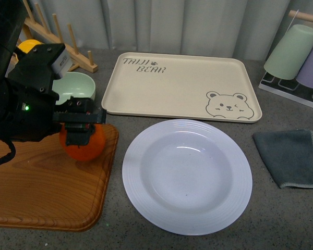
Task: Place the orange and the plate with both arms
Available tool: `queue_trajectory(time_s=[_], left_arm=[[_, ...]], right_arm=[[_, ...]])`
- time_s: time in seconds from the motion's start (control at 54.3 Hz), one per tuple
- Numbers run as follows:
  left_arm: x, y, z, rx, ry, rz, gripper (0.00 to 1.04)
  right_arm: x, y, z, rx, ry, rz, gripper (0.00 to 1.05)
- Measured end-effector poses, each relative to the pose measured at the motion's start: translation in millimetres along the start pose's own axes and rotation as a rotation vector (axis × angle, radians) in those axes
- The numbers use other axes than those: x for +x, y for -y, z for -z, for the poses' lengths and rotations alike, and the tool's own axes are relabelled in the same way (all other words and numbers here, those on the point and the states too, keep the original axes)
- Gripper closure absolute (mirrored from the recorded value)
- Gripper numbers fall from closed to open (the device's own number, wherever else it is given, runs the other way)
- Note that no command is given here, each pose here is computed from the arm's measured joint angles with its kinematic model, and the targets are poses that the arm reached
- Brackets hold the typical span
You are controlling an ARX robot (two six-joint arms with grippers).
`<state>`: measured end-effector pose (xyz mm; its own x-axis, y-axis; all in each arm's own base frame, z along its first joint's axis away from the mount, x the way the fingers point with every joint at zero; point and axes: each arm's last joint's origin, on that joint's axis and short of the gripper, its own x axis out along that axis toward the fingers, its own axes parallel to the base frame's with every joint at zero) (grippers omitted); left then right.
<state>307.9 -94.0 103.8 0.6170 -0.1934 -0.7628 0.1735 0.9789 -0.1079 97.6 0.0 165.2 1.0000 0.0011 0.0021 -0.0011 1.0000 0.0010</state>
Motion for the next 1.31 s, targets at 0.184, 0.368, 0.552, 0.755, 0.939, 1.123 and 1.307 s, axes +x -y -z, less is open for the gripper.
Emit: queue_trajectory(time_s=[0.184, 0.368, 0.552, 0.755, 0.939, 1.123, 1.307], left_arm=[[-11.3, 32.0, -2.3, 0.015, 0.025, 0.078, 0.50], [-9.3, 74.8, 6.7, 0.031, 0.006, 0.154, 0.51], [0.6, 108.8, 16.9, 0.056, -0.028, 0.203, 0.51], [10.1, 128.8, 21.2, 0.071, -0.037, 0.222, 0.51], [17.9, 133.6, 23.0, 0.055, -0.051, 0.217, 0.52], [20.3, 135.1, 23.6, 0.035, -0.058, 0.216, 0.31], [18.5, 134.9, 20.7, 0.028, -0.054, 0.218, 0.05]], right_arm=[[0.0, 0.0, 0.0, 0.000, 0.000, 0.000, 0.09], [0.0, 0.0, 0.0, 0.000, 0.000, 0.000, 0.09], [0.0, 0.0, 0.0, 0.000, 0.000, 0.000, 0.09], [0.0, 0.0, 0.0, 0.000, 0.000, 0.000, 0.09], [0.0, 0.0, 0.0, 0.000, 0.000, 0.000, 0.09], [0.0, 0.0, 0.0, 0.000, 0.000, 0.000, 0.09], [0.0, 0.0, 0.0, 0.000, 0.000, 0.000, 0.09]])
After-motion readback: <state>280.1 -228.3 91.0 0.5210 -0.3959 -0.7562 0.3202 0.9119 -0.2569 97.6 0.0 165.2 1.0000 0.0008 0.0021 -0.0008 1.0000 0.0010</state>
